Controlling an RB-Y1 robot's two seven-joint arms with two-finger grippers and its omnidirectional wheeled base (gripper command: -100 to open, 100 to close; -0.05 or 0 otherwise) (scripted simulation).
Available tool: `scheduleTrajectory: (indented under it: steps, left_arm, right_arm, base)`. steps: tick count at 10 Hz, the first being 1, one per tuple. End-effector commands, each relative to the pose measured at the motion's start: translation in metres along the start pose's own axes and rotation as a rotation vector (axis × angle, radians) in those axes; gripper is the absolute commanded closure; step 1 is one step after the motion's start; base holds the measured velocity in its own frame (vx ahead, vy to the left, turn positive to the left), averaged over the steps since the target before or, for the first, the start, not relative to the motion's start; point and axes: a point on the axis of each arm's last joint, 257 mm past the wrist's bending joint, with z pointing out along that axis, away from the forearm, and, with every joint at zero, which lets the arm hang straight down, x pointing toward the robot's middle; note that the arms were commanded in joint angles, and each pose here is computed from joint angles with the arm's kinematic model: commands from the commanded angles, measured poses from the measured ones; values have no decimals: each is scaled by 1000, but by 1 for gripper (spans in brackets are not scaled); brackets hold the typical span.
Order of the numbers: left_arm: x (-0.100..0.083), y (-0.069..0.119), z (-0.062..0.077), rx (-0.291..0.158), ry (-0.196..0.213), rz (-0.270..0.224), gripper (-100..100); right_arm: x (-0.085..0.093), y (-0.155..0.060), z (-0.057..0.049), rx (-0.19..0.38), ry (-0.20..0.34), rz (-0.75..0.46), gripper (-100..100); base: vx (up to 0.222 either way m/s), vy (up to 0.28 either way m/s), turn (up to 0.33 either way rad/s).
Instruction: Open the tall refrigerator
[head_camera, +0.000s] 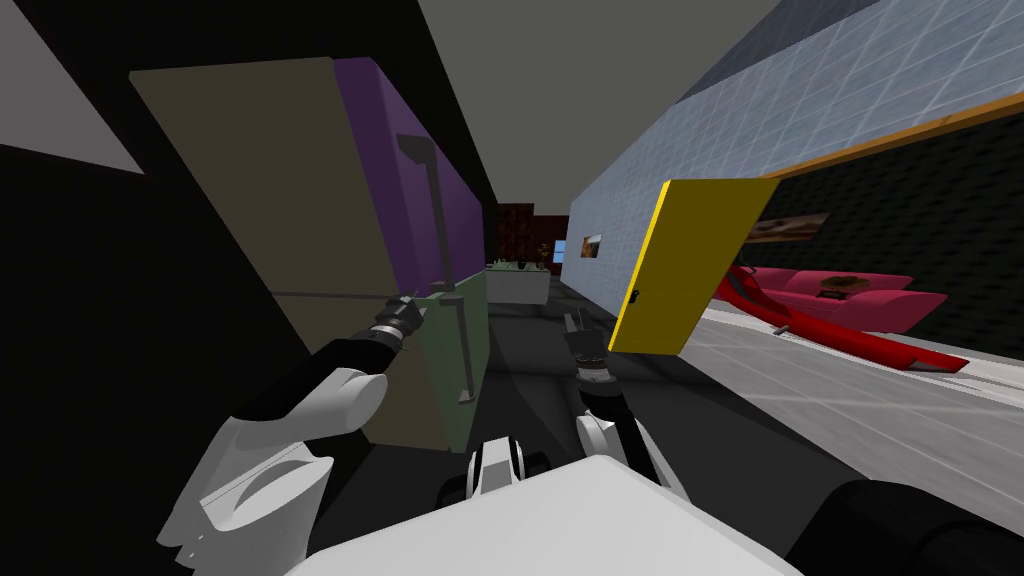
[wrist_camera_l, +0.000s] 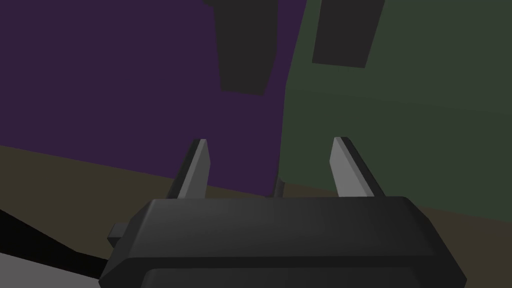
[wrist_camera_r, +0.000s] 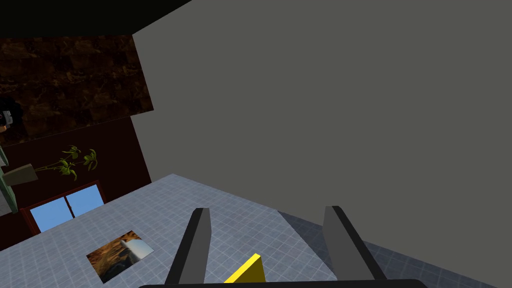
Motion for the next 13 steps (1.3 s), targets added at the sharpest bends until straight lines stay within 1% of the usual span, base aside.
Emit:
scheduleTrajectory:
  steps: [1, 2, 3, 5, 6, 8, 10, 11, 12, 13]
  left_arm:
    - [0, 14, 1, -59, -3, -8, -100]
    - [1, 10, 0, -61, 0, -10, -100]
    - [1, 12, 0, -67, -1, -10, -100]
    - [4, 1, -4, -68, 6, -10, -100]
    - [6, -6, -7, -61, 10, -8, -100]
    - [11, -26, -16, -31, 22, -2, -100]
    - [18, -48, -26, 12, 36, 5, -100]
    - [20, -55, -30, 27, 40, 7, -100]
    - [13, -39, -28, -10, 31, 7, -100]
    - [11, -45, -30, -10, 25, 1, -100]
  right_arm:
    - [0, 0, 0, 0, 0, 0, 0]
    - [0, 0, 0, 0, 0, 0, 0]
    - [0, 0, 0, 0, 0, 0, 0]
    - [0, 0, 0, 0, 0, 0, 0]
    - [0, 0, 0, 0, 0, 0, 0]
    - [0, 0, 0, 0, 0, 0, 0]
    - [0, 0, 0, 0, 0, 0, 0]
    - [0, 0, 0, 0, 0, 0, 0]
    - [0, 0, 0, 0, 0, 0, 0]
    - [0, 0, 0, 0, 0, 0, 0]
  base:
    - [5, 2, -11]
    - [22, -9, -14]
    - [17, -3, 5]
    - [9, -4, 4]
    - [20, -14, -1]
    - [7, -17, 0]
    - [-3, -5, 2]
    - [7, -7, 3]
    - [-14, 5, 44]
    - [40, 22, 59]
